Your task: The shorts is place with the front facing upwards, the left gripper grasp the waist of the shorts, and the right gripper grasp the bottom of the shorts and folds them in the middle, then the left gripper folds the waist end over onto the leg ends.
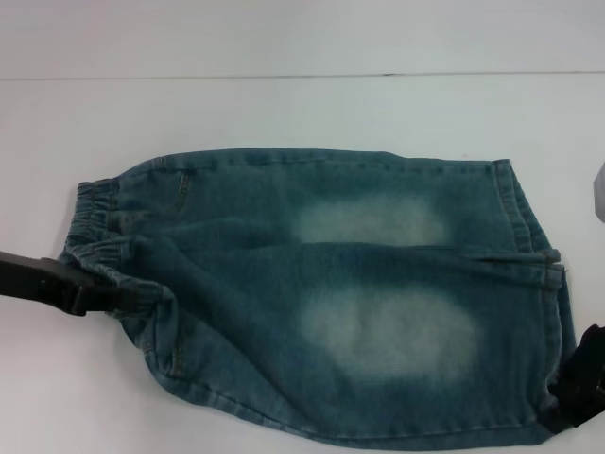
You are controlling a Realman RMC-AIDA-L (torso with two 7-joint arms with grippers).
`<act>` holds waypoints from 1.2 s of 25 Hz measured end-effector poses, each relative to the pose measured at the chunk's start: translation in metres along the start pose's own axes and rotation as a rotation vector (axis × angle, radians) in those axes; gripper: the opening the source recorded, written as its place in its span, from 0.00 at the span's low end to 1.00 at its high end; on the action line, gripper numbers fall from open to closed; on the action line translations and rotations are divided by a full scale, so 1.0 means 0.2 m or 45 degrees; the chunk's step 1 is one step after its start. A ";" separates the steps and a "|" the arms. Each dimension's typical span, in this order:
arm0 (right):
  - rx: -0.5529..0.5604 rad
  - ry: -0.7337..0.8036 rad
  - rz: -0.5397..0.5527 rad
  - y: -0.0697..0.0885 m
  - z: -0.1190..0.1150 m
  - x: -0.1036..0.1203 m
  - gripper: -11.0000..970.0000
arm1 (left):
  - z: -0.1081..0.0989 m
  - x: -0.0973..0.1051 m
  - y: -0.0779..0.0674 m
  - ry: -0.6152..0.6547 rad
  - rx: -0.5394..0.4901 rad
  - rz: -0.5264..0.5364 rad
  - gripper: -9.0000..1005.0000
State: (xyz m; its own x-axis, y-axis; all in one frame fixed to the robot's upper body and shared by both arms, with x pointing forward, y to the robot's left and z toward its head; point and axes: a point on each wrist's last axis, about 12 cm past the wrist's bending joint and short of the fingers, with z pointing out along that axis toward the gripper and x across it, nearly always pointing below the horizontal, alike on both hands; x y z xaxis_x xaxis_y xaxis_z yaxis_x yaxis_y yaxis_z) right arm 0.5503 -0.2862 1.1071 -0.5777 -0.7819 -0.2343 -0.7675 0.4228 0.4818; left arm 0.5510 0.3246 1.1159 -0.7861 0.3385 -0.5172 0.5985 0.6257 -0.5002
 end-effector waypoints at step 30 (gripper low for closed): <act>0.004 -0.475 -0.019 -0.05 -0.11 0.22 0.06 | -0.08 -0.05 -0.03 0.141 0.056 0.001 0.04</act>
State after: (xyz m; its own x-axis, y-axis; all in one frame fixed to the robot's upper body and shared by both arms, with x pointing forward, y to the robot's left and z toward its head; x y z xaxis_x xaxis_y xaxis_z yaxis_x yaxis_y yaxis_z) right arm 0.5389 -0.3355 1.1103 -0.6278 -0.5671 -0.5332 -0.7769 0.4145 0.4738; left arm 0.5521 0.3289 1.1350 -0.7962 0.4163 -0.4390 0.6037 0.5946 -0.5311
